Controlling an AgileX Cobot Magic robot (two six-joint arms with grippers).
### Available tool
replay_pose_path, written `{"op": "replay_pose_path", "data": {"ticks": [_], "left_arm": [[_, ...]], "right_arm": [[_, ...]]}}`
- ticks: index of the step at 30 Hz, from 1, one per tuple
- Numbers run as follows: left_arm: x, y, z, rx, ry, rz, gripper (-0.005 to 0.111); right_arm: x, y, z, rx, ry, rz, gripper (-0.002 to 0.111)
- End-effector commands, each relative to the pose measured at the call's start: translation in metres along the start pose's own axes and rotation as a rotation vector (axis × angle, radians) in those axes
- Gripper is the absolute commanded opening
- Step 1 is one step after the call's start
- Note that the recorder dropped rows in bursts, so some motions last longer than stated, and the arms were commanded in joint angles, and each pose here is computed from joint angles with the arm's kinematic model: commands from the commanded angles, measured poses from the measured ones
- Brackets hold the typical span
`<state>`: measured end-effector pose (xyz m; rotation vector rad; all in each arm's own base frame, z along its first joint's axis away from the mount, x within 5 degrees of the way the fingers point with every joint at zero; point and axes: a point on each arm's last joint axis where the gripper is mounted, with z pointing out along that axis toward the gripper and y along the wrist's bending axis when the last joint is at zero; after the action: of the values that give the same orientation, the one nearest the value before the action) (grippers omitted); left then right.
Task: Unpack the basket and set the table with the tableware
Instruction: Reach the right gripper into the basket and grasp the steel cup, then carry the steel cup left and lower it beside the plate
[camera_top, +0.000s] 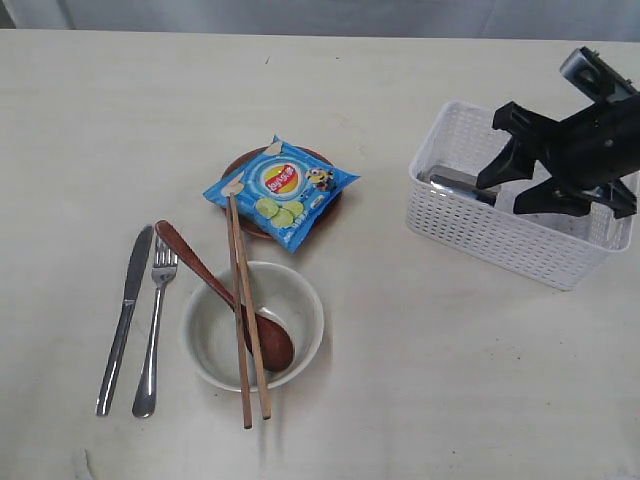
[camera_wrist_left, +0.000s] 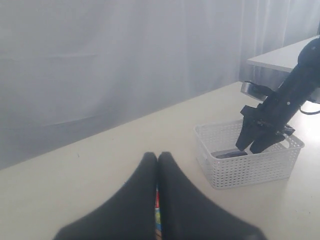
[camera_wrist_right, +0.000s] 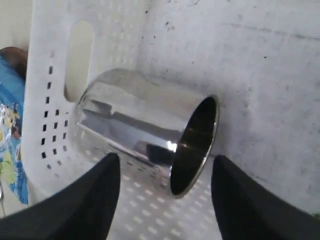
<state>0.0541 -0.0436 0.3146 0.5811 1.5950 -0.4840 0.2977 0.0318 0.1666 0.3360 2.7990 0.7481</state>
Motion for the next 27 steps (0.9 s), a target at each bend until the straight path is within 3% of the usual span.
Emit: {"op": "replay_pose_path", "data": {"ticks": [1, 13, 15, 20, 27], "left_arm": [[0.0, 0.0, 0.0, -0.001, -0.006, -0.017, 0.0], [0.0, 0.0, 0.0, -0.001, -0.006, -0.017, 0.0], [0.0, 0.0, 0.0, -0.001, -0.006, -0.017, 0.0], [0.0, 0.0, 0.0, -0.001, -0.006, -0.017, 0.0], [0.001, 0.0, 0.0, 0.0, -0.004, -0.017, 0.0]], "right_arm": [[-0.004, -0.003, 0.008, -0.034, -0.026, -0.014, 0.053], [-0.007, -0.003, 0.035, -0.197, 0.0, 0.011, 0.051], [-0.008, -0.001, 0.035, -0.223, -0.012, -0.001, 0.044], [-0.01, -0.002, 0.035, -0.218, -0.031, -0.009, 0.003], [-0.011, 0.005, 0.024, -0.23, -0.057, -0.037, 0.0]]}}
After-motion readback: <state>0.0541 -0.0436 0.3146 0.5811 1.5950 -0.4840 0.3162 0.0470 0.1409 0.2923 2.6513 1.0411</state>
